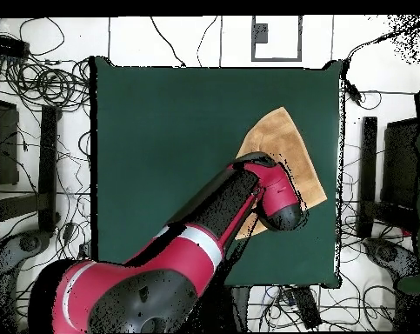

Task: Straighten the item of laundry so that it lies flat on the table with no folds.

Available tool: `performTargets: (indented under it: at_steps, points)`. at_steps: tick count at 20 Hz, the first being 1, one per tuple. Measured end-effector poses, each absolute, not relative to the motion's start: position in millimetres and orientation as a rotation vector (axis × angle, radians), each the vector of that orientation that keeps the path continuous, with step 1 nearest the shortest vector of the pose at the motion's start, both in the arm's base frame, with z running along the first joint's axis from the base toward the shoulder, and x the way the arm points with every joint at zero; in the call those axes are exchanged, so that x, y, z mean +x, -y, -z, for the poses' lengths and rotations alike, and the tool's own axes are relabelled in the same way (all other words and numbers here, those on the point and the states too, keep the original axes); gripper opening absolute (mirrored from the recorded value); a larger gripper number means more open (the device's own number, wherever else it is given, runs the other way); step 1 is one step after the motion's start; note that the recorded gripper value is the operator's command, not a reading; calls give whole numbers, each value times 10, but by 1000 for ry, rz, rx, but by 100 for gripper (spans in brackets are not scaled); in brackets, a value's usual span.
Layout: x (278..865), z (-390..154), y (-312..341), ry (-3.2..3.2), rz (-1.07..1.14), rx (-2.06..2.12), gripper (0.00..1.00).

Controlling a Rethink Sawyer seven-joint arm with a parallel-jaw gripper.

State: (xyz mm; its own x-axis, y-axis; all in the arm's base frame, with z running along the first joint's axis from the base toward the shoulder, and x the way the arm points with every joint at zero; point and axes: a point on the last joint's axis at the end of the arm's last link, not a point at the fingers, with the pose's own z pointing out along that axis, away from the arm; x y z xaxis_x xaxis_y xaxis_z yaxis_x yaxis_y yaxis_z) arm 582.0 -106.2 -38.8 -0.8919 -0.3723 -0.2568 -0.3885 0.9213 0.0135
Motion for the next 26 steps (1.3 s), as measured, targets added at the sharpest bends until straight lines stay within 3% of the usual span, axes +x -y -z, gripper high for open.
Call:
performTargets:
  at_steps: [11,26]
  points:
    - [5806,402,1113,-2893,-180,-192,100]
    - [5821,398,1108,-2896,-207,-156,100]
